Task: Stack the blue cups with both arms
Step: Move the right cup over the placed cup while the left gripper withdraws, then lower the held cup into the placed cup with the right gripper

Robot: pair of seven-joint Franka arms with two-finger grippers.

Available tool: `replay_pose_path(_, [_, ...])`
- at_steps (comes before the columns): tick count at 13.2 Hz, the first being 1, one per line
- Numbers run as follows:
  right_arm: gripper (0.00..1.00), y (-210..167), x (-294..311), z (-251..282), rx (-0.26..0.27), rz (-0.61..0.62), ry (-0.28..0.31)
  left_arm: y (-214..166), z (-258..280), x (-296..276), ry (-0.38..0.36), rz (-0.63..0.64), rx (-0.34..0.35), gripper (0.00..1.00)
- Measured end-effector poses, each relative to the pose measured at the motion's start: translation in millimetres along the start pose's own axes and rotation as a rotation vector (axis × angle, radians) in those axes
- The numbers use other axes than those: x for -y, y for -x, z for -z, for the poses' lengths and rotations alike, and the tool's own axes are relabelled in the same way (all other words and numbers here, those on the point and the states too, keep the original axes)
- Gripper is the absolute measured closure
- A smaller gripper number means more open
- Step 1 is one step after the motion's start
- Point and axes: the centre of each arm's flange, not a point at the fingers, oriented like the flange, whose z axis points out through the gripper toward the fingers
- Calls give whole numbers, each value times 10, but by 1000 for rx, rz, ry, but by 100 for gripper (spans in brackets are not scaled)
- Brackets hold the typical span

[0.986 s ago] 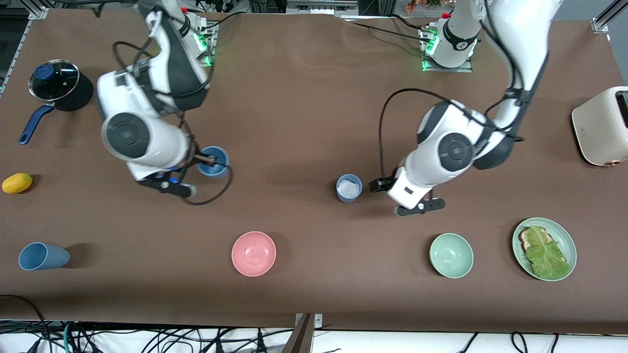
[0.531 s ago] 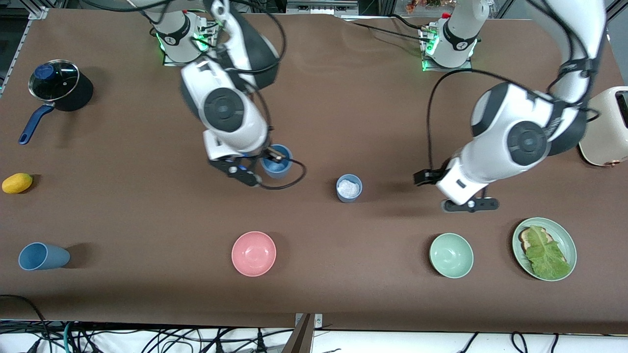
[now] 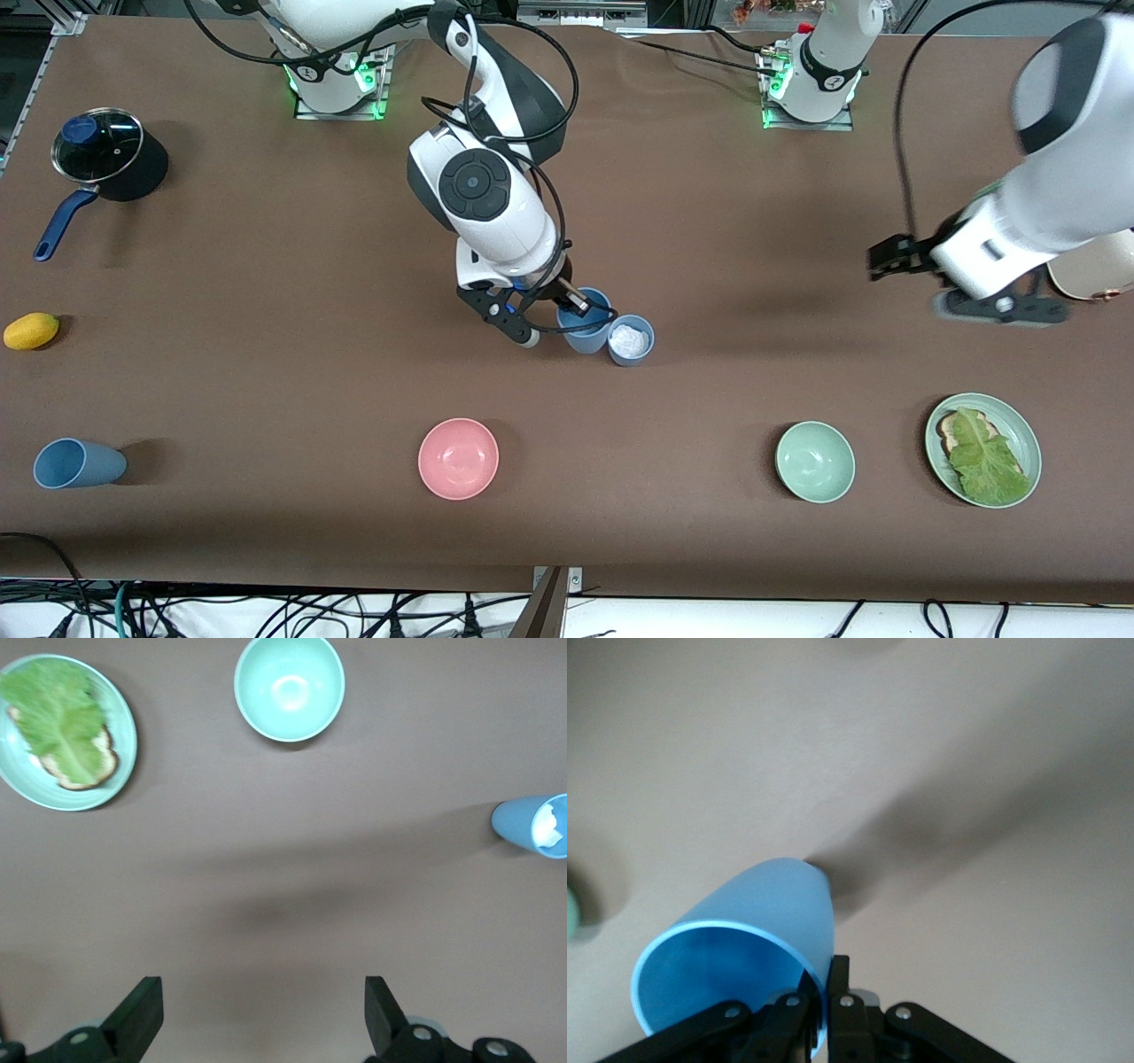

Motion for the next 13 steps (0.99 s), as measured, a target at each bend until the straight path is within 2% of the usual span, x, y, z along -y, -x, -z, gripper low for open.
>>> replay_pose_path(2, [95, 120, 68, -92, 16, -17, -42, 163, 86, 341, 4, 3, -6, 0])
replay_pose_path(5, [95, 244, 131, -287, 26, -29, -83, 269, 182, 288, -3, -4, -20, 0])
replay_pose_path(13, [95, 325, 110, -573, 36, -25, -56, 301, 215, 349, -3, 9, -24, 0])
